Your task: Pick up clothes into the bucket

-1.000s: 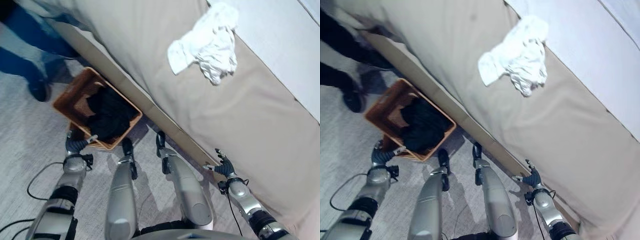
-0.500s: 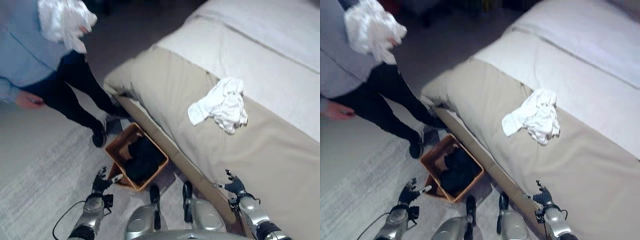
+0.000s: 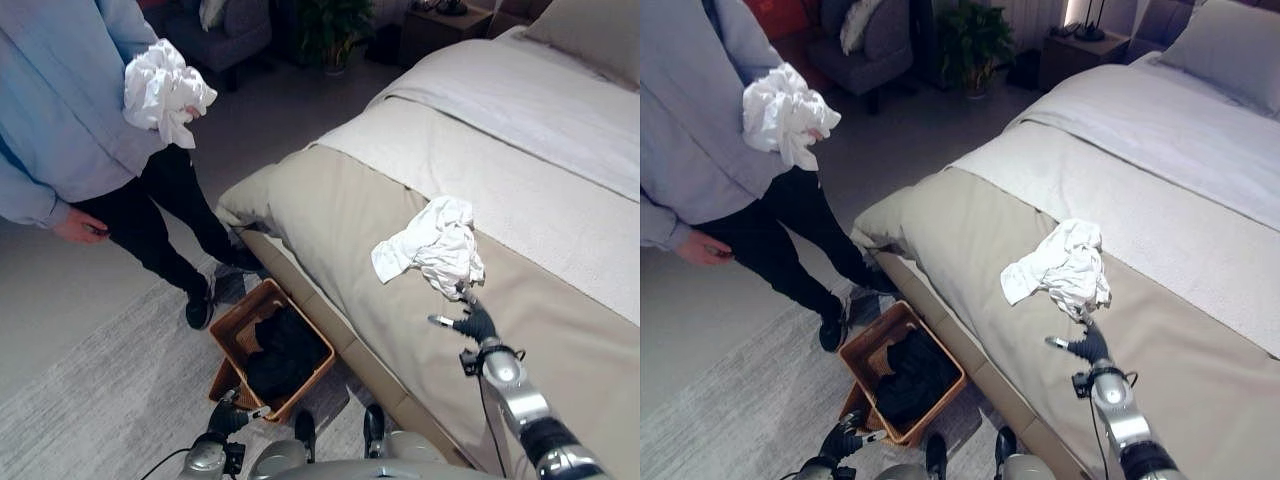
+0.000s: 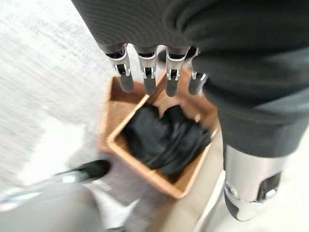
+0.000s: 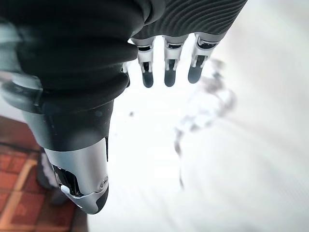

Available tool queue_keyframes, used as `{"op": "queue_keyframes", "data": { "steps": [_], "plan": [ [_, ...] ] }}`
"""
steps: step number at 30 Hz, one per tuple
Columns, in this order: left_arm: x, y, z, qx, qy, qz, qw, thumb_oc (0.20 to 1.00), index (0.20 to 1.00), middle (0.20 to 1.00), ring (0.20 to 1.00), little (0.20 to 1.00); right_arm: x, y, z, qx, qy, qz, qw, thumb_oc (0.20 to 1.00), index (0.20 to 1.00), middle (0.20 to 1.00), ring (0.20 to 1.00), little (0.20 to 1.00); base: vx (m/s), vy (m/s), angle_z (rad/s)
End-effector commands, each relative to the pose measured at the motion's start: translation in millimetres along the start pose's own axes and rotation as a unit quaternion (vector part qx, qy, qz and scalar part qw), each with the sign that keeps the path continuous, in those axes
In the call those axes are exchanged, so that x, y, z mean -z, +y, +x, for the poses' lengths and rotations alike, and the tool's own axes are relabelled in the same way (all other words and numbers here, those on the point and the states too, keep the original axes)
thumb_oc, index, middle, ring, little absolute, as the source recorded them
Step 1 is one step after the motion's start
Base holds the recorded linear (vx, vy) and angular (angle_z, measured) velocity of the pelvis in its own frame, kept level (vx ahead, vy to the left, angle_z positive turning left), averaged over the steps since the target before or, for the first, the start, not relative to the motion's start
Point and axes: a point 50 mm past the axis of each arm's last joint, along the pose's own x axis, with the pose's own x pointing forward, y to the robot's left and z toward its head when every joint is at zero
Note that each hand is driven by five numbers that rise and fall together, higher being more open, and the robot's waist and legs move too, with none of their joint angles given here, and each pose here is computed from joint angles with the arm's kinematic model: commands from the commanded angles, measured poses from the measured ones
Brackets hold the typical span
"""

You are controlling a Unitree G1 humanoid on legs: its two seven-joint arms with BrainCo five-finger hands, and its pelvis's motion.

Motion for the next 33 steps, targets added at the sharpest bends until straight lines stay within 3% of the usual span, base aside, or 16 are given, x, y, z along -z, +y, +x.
{"op": "queue_keyframes", "data": {
  "steps": [1, 10, 15, 22, 33],
  "plan": [
    [-21, 8, 6, -0.026, -0.040, 0.012, 0.999, 1.000, 1.000, 1.000, 1.000, 1.000, -41, -19, 22, 0.073, -0.075, -0.024, 0.994, 1.000, 1.000, 1.000, 1.000, 1.000, -0.01, -0.008, 0.05],
    [-46, 2, 6, -0.044, -0.094, -0.020, 0.994, 1.000, 1.000, 1.000, 1.000, 1.000, -91, -68, 59, 0.203, -0.091, -0.122, 0.967, 1.000, 1.000, 1.000, 1.000, 1.000, -0.01, 0.016, 0.11],
    [-58, 4, 6, -0.045, -0.122, 0.025, 0.991, 1.000, 1.000, 1.000, 1.000, 1.000, -125, -108, 70, 0.270, -0.095, -0.203, 0.936, 1.000, 1.000, 1.000, 1.000, 1.000, -0.03, 0.030, 0.20],
    [-73, 8, 6, -0.057, -0.152, 0.004, 0.987, 1.000, 1.000, 1.000, 1.000, 1.000, -156, -163, 71, 0.355, -0.061, -0.234, 0.903, 1.000, 1.000, 1.000, 1.000, 1.000, -0.07, 0.014, 0.11],
    [-138, -17, -5, 0.007, -0.285, 0.027, 0.958, 1.000, 1.000, 1.000, 1.000, 1.000, -203, -248, 39, 0.493, -0.036, -0.282, 0.823, 1.000, 1.000, 1.000, 1.000, 1.000, -0.03, -0.002, 0.09]
  ]
}}
